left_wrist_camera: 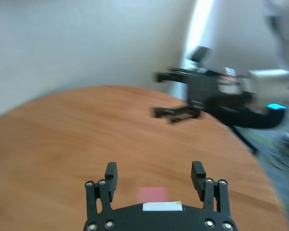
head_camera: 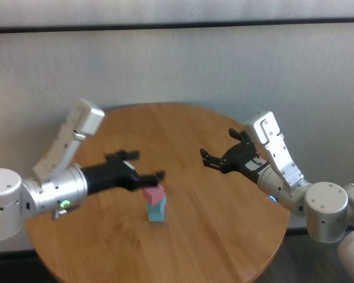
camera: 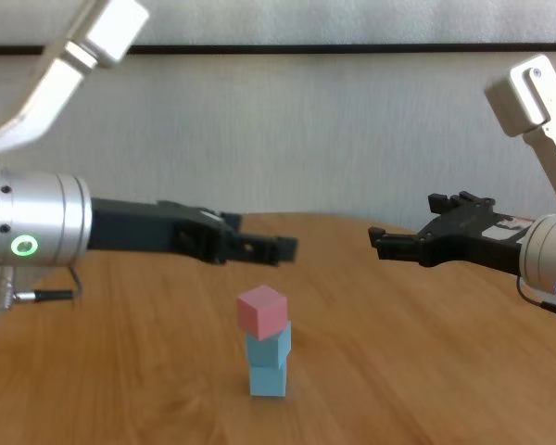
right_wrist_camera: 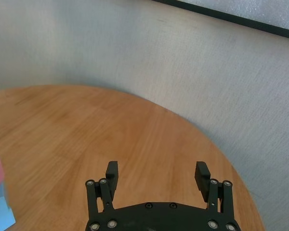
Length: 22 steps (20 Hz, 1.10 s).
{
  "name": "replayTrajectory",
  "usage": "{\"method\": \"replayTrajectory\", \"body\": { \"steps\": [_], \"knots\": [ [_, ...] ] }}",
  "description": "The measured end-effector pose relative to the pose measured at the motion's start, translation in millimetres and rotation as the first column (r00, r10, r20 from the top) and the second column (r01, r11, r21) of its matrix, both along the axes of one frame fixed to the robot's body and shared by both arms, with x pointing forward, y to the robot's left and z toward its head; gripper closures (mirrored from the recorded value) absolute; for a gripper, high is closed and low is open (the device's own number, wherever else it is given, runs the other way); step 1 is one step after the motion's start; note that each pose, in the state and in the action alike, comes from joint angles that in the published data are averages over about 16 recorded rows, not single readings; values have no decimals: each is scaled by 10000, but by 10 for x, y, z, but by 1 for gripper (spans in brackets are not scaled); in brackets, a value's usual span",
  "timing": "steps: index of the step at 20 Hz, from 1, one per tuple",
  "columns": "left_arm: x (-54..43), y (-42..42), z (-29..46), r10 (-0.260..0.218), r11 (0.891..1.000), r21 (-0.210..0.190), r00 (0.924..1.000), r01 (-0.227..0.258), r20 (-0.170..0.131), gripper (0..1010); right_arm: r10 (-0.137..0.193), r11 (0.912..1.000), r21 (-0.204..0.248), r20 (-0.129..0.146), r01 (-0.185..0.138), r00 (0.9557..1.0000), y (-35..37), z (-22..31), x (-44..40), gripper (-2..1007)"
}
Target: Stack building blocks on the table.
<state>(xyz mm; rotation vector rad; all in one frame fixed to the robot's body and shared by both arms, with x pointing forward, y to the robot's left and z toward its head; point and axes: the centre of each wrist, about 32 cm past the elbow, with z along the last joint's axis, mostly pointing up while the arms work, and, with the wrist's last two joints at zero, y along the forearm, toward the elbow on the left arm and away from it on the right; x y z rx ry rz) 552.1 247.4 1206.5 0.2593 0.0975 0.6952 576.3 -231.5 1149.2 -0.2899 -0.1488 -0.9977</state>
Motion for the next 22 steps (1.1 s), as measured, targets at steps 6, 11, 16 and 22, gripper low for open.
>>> {"method": "replayTrajectory", "body": {
  "steps": [6,11,16,22],
  "knots": [
    [-60,108,43,1848,9824,-379,9811,-1828,578,10,0,10000,0,0,0,10000,0,0,0,1],
    [-133,177,48,3269,9447,-586,9409,-3227,886,10,0,10000,0,0,0,10000,0,0,0,1],
    [-197,211,48,3960,9180,-687,9125,-3906,1028,10,0,10000,0,0,0,10000,0,0,0,1],
    [-224,217,44,4090,9123,-682,9066,-4038,1043,11,0,10000,0,0,0,10000,0,0,0,1]
  ]
}}
